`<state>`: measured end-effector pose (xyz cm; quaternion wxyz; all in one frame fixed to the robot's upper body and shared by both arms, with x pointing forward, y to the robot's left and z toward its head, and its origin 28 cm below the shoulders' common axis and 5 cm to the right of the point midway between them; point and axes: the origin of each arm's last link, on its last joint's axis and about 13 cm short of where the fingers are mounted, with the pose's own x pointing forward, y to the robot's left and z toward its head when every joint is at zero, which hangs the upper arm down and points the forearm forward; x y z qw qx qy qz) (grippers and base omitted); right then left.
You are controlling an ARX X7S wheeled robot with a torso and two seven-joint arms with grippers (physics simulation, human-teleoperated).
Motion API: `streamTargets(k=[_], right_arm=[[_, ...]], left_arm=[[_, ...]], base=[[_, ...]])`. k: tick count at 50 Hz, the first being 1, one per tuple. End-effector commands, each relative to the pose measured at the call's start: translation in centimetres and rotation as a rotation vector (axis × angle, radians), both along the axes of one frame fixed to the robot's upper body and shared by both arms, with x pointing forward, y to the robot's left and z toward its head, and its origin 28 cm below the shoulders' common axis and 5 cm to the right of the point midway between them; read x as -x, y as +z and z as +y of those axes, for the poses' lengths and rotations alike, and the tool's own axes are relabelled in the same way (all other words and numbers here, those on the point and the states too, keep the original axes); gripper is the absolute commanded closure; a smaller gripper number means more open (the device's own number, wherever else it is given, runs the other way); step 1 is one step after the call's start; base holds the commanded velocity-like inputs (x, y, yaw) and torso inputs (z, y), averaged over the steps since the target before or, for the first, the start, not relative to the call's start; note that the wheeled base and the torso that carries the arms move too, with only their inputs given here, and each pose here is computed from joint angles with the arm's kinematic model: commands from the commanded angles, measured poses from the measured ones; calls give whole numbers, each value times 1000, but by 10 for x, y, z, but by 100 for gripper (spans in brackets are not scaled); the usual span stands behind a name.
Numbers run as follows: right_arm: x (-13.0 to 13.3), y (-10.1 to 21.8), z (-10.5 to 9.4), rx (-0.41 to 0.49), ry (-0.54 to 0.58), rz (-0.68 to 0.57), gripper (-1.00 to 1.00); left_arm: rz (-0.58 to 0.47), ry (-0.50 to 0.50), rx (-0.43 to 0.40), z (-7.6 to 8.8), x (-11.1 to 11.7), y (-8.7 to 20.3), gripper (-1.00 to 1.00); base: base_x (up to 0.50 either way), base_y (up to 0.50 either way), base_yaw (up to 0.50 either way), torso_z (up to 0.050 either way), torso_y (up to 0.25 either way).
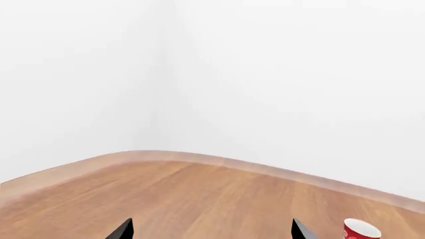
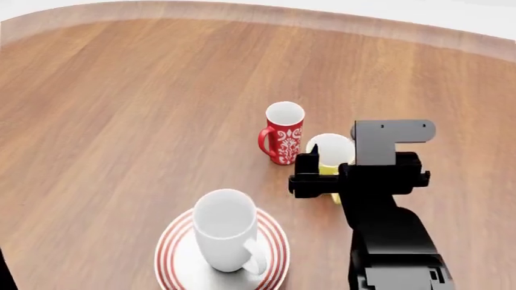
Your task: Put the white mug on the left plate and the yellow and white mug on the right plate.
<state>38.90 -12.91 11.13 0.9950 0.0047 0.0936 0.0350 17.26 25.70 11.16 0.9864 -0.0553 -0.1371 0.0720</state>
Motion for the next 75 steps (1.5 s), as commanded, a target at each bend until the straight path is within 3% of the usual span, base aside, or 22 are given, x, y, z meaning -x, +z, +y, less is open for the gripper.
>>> streamTargets(k=[1, 43, 52, 75], right_arm=[[-16, 9, 0, -4, -4, 27, -100], [-5, 30, -10, -8, -70, -57, -100], [-1, 39, -7, 17, -43, -134, -100], [-2, 43, -7, 9, -46, -147, -100]], left_arm=[[12, -14, 0, 0, -1, -1, -100], [0, 3, 10, 0, 1, 0, -100], [-3, 14, 6, 0, 0, 0, -100], [-18, 10, 28, 1, -1, 1, -100]], base=[[0, 0, 0, 6, -88], [0, 0, 0, 4, -115], [0, 0, 0, 0, 0], [0, 0, 0, 9, -149]])
